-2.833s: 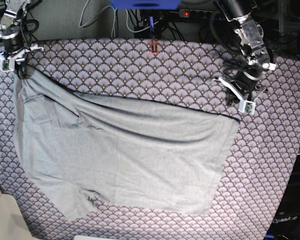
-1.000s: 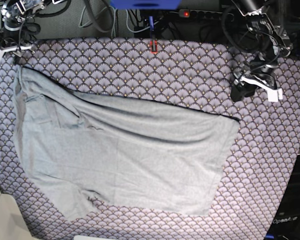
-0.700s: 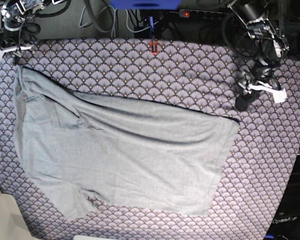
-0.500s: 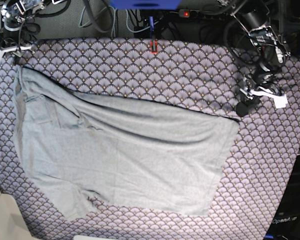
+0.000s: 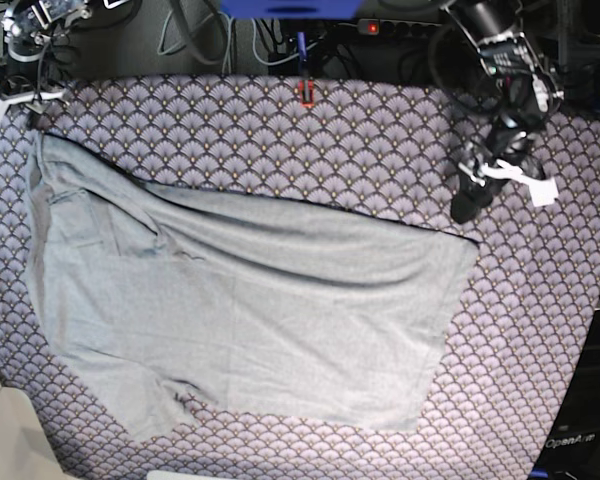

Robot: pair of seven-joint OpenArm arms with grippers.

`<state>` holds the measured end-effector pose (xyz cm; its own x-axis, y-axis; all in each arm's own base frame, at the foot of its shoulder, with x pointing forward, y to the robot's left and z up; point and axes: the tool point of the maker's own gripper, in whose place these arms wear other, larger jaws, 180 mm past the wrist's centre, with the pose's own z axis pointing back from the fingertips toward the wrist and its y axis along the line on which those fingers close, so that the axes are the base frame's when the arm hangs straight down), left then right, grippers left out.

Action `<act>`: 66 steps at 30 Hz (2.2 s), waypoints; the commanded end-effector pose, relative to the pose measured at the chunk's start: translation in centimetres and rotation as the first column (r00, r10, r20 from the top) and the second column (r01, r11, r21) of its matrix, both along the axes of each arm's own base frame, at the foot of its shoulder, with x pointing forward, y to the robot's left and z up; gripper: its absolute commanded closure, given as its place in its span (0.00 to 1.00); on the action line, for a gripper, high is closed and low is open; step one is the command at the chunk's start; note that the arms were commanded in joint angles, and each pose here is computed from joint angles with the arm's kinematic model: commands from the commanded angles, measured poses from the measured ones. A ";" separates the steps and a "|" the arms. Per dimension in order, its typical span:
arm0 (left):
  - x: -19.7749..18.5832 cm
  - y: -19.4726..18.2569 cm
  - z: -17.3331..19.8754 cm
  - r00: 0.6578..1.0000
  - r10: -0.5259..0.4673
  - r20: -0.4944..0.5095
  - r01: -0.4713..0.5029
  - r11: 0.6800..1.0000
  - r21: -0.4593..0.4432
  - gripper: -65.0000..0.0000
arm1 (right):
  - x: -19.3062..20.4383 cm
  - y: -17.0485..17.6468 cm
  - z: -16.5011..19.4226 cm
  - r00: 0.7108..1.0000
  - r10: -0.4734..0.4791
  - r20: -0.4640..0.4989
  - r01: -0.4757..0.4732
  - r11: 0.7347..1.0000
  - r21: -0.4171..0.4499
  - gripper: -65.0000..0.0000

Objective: Fold the T-shirt properly

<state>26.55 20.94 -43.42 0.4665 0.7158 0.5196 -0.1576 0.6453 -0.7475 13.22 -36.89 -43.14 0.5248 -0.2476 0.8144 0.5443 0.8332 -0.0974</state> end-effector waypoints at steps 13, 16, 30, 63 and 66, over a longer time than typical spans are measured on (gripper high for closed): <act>-4.3 4.5 0.7 0.996 -0.029 -0.080 0.027 0.999 -0.019 0.44 | 0.7 -0.1 0.4 1.000 0.016 0.000 -0.016 1.000 -0.013 0.44; -2.1 4.3 3.1 0.999 -0.032 0.000 0.032 0.999 -0.035 0.44 | 1.2 0.2 0.4 0.999 0.034 0.002 -0.034 0.999 -0.011 0.44; 2.5 1.3 7.1 0.997 -0.013 0.080 0.021 0.994 -0.105 0.44 | 1.4 0.3 0.4 0.999 0.037 0.004 -0.037 0.999 -0.011 0.44; 7.6 0.5 4.7 0.992 0.103 0.069 -0.087 0.976 -0.200 0.44 | 2.1 0.7 0.4 0.998 0.060 0.007 -0.060 0.998 -0.009 0.44; 6.6 0.6 3.9 0.993 0.110 0.048 -0.098 0.975 -0.199 0.44 | 2.1 0.7 0.4 0.998 0.060 0.007 -0.060 0.998 -0.010 0.44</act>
<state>32.50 20.86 -40.66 0.3819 0.8499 0.3630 -0.1971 0.4586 -0.8665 15.13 -35.88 -43.13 0.5295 -0.2227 0.8185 0.4997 0.8616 -0.0889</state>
